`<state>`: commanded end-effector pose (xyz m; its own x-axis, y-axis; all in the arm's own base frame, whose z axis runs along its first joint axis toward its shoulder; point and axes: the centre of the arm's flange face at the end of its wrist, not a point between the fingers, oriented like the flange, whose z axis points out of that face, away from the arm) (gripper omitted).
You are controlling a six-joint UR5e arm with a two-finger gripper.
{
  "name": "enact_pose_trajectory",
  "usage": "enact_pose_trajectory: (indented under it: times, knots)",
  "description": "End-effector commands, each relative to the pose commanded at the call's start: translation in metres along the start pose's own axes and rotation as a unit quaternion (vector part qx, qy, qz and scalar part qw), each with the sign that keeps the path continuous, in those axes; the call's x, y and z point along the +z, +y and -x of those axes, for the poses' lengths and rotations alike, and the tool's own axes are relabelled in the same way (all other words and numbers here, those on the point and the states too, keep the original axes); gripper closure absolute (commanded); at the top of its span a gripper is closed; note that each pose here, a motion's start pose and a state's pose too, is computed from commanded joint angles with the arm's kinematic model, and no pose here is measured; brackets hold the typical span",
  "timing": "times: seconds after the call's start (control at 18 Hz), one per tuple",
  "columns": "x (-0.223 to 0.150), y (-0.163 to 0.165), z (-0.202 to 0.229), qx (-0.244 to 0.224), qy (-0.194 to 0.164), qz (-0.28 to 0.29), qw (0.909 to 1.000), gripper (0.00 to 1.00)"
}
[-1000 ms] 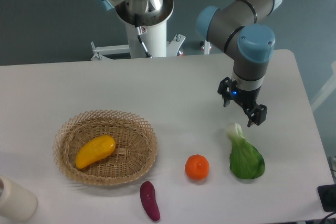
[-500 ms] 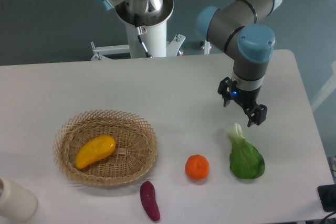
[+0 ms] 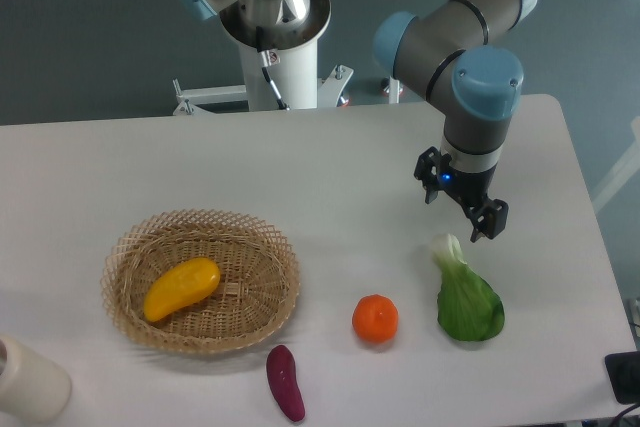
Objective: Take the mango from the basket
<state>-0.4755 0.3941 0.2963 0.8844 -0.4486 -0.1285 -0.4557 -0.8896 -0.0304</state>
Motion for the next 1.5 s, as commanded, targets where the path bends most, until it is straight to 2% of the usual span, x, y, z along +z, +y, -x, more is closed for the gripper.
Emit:
enact_pose_trajectory:
  times: [0.33, 0.5, 0.61, 0.67, 0.83, 0.94, 1.11, 1.22, 1.33, 1.5]
  knots:
    - [0.001, 0.000, 0.000, -0.001, 0.001, 0.000, 1.0000, 0.00]
    - [-0.005, -0.011, -0.002, 0.001, -0.001, -0.003, 1.0000, 0.00]
    - [-0.008, -0.035, -0.007, -0.002, -0.003, -0.007, 1.0000, 0.00]
    - [-0.010, -0.043, -0.008, -0.018, -0.003, -0.013, 0.9998, 0.00]
    - [-0.013, -0.077, -0.019, -0.096, 0.009, -0.071, 0.9928, 0.00]
    - [-0.020, -0.107, -0.031, -0.133, 0.012, -0.085, 0.9874, 0.00]
    - [-0.026, -0.157, -0.052, -0.153, 0.010, -0.092, 0.9839, 0.00]
    - [-0.026, -0.191, -0.071, -0.141, 0.016, -0.093, 0.9855, 0.00]
    - [-0.024, -0.218, -0.092, -0.135, 0.026, -0.092, 0.9861, 0.00]
    - [-0.025, -0.252, -0.115, -0.151, 0.036, -0.095, 0.9832, 0.00]
